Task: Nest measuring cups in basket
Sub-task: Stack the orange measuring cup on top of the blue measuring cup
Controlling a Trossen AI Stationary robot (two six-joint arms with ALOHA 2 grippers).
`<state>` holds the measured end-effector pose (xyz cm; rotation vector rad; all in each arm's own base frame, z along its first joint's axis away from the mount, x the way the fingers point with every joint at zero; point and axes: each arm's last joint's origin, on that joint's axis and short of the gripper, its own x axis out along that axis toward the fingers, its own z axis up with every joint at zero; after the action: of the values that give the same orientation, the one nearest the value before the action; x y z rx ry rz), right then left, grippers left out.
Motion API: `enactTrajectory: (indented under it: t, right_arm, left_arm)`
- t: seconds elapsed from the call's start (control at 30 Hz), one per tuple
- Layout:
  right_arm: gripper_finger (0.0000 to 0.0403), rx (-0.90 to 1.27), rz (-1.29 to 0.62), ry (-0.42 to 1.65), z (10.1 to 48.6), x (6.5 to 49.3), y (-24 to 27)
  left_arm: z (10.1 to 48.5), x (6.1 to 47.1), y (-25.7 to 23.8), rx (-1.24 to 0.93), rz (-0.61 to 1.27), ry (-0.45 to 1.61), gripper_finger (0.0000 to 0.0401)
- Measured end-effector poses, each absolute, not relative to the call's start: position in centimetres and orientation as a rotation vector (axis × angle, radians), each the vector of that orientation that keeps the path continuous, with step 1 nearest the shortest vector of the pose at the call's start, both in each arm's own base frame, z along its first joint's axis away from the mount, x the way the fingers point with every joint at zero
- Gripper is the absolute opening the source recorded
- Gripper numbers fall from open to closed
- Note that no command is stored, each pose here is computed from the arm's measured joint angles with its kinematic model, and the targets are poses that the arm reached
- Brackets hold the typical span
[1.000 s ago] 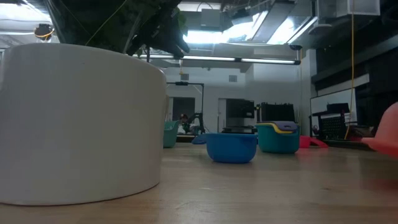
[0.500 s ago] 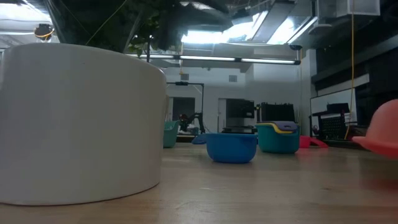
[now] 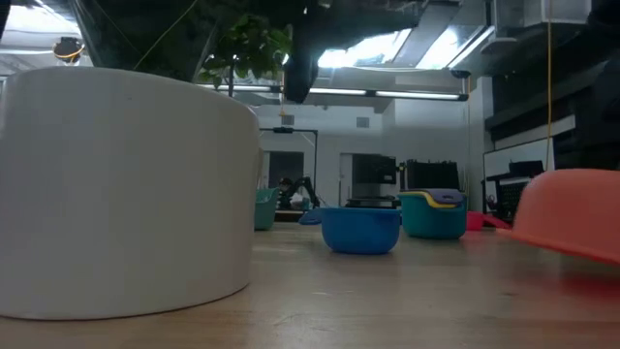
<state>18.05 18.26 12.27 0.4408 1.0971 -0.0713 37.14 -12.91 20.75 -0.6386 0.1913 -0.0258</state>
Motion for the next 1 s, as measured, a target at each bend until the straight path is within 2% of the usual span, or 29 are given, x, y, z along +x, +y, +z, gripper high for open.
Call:
enactTrajectory:
  t: [0.23,0.53,0.7,1.0]
  right_arm:
    - [0.0001,0.457,-0.098,1.089,12.3,18.7,17.7]
    - [0.0,0.45,-0.125,1.069,11.9,18.9,17.6]
    - [0.0,0.453,-0.126,1.057,11.1,19.4,18.1]
    - [0.0,0.471,-0.13,1.037,11.0,19.8,17.9]
  left_arm:
    - [20.0,37.2,-12.6,-0.733,-0.006,0.255,0.0075]
    - [18.6,37.2,-11.3,-0.795,0.104,0.379,0.0134]
    - [17.9,37.2,-10.3,-0.919,0.143,0.46,0.0139]
    - [17.4,36.9,-10.3,-1.09,0.106,0.599,0.0139]
